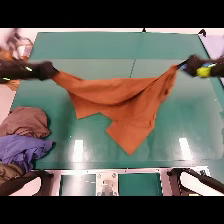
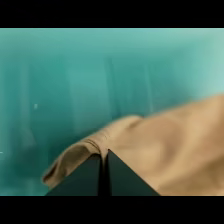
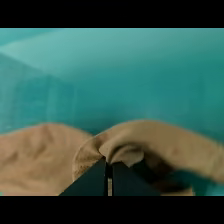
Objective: Fold the shirts.
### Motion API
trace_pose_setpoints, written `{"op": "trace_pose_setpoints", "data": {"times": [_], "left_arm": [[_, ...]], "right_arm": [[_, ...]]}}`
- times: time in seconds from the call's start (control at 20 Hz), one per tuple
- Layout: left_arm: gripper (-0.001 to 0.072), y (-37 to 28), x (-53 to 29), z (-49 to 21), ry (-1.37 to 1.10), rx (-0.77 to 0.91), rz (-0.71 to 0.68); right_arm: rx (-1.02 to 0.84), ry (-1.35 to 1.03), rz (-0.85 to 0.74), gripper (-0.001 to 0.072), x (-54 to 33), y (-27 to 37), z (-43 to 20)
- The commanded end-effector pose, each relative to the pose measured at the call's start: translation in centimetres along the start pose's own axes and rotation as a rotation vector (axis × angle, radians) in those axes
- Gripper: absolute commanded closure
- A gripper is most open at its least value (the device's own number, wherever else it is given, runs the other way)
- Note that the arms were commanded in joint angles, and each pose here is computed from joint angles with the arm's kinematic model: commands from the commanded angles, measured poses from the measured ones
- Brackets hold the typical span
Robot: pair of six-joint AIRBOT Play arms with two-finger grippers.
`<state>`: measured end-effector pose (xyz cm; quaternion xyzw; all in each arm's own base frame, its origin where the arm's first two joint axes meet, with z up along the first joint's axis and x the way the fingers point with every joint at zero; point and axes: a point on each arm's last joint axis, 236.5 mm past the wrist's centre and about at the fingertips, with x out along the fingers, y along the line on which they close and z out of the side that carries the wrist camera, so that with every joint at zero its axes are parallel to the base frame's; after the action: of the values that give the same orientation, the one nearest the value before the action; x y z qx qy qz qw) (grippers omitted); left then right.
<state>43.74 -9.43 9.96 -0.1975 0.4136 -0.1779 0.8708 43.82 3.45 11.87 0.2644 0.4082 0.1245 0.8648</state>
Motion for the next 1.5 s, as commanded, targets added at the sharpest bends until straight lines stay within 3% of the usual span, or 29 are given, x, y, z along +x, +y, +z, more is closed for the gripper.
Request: {"op": "trace_pose_setpoints", "data": {"times": [0.0,0.1,0.2,0.4,0.5,0.55,0.6,0.65,0.75,1.0,1.15,1.2,1.45], "left_arm": [[0.068,5.4,9.3,-3.9,0.083,-0.115,-0.018],[0.0679,6.6,11.9,-4.1,0.126,-0.14,-0.026],[0.0679,7.2,12.7,-3.7,0.144,-0.118,-0.022],[0.0678,7.1,12.1,-2.2,0.143,-0.036,0.0],[0.0651,7.0,11.6,-1.9,0.165,-0.002,0.008],[0.0325,6.7,11.2,-1.6,0.176,0.017,0.004],[0.0128,6.4,10.9,-1.4,0.186,0.021,0.003],[0.0165,6.3,10.5,-1.2,0.201,0.029,0.009],[0.0164,6.2,9.6,-1.0,0.238,0.048,0.029],[0.0163,10.7,6.9,-1.8,0.354,0.116,0.254],[0.0164,13.8,6.1,-2.5,0.389,0.096,0.316],[0.0164,14.6,6.0,-2.5,0.382,0.053,0.303],[0.0165,17.4,8.1,-4.5,0.413,-0.078,0.214]], "right_arm": [[0.142,0.18,-0.049,0.0692,9.7,-6.3,-5.4],[0.172,0.219,-0.061,0.0672,11.4,-8.1,-5.8],[0.18,0.231,-0.057,0.0383,9.8,-8.8,-4.9],[0.236,0.329,-0.094,0.0324,2.0,-11.2,-6.3],[0.312,0.406,-0.167,0.0212,0.1,-13.0,-11.2],[0.349,0.447,-0.17,0.02,0.2,-13.1,-14.1],[0.385,0.505,-0.161,0.02,0.9,-12.8,-17.5],[0.403,0.558,-0.143,0.02,1.7,-12.3,-20.5],[0.406,0.6,-0.1,0.0201,3.9,-10.7,-24.7],[0.348,0.588,-0.071,0.0252,7.4,-8.1,-26.7],[0.354,0.572,-0.059,0.0636,8.6,-8.0,-26.7],[0.331,0.568,-0.052,0.0692,8.7,-8.0,-26.4],[0.314,0.484,-0.049,0.0692,8.8,-8.4,-22.4]]}}
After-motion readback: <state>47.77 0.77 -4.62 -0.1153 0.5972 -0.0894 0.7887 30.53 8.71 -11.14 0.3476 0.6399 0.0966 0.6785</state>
